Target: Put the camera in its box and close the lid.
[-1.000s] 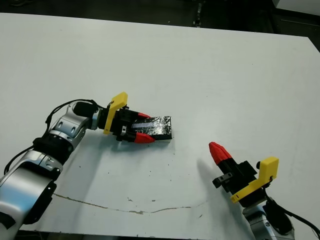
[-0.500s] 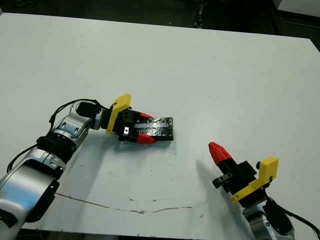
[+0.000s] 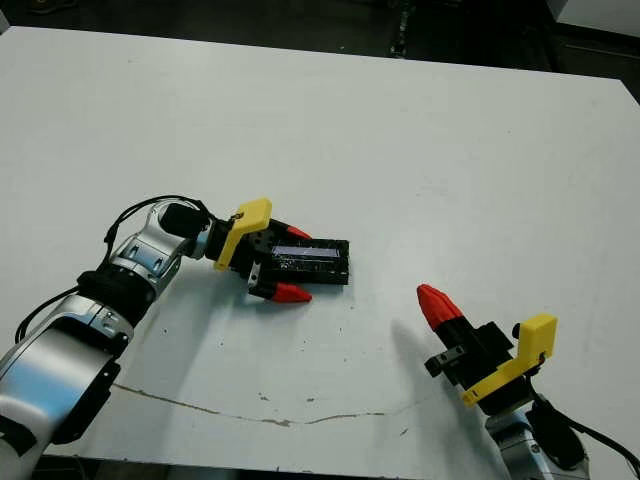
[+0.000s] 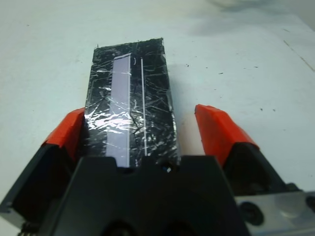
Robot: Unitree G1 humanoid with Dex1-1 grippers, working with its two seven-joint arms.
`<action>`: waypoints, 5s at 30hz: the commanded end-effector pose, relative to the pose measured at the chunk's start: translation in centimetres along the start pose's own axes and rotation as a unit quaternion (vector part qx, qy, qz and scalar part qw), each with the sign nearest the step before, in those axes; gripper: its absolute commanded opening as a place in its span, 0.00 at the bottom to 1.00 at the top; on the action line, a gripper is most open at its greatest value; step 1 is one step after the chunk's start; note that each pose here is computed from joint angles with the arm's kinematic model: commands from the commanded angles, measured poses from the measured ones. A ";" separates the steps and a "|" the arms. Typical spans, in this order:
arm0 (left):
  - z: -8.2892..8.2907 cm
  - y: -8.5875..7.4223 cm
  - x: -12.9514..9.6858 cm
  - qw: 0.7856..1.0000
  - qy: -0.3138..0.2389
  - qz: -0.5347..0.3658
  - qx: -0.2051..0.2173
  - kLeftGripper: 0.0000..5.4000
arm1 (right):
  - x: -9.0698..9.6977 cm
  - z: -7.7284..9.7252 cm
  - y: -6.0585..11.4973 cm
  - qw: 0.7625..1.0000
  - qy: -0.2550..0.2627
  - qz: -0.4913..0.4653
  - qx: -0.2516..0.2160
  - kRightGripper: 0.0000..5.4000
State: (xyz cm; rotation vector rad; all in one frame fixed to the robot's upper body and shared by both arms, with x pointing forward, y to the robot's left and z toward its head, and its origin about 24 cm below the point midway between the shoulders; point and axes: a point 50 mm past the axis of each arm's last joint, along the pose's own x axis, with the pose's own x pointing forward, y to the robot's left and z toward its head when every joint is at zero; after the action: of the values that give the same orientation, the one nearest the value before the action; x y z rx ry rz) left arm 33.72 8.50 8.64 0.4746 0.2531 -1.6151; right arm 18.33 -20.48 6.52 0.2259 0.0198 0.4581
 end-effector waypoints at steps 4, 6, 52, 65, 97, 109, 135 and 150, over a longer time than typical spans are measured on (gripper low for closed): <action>-0.2 -1.6 3.9 0.998 -0.015 -0.053 -0.012 1.00 | -0.2 0.2 -0.4 1.000 0.005 -0.005 -0.009 0.00; -0.4 -1.6 3.6 0.999 -0.017 -0.043 -0.014 1.00 | -0.2 0.1 -0.4 1.000 0.004 -0.004 -0.009 0.00; -0.2 -5.5 -15.5 0.940 -0.080 0.324 -0.072 0.89 | -0.1 0.1 -0.2 1.000 0.003 0.007 -0.001 0.00; 7.1 -6.7 -5.0 0.863 -0.294 0.401 -0.091 0.53 | -0.1 0.0 -0.1 1.000 0.002 0.001 -0.011 0.00; 1.9 -7.1 3.6 0.842 -0.074 0.409 -0.343 0.00 | 0.1 -0.1 0.1 1.000 0.004 0.001 -0.007 0.00; 0.1 -8.0 4.4 0.835 -0.038 0.393 -0.383 0.00 | 0.1 0.0 0.0 1.000 0.002 0.006 -0.008 0.00; 3.7 -10.2 -7.2 0.738 -0.259 0.622 0.027 0.00 | 1.0 2.7 0.1 0.994 -0.070 -0.056 -0.062 0.00; -1.6 -13.1 -7.8 0.664 -0.223 0.712 -0.056 0.00 | 2.5 3.5 0.7 0.984 -0.115 -0.118 -0.063 0.00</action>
State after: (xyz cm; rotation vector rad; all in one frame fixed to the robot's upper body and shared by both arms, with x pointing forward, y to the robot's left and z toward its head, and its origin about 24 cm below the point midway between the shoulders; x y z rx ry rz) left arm 21.63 17.64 10.08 0.0514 -0.3991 -0.1021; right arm 20.59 -19.49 10.48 0.1513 -0.2180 0.2161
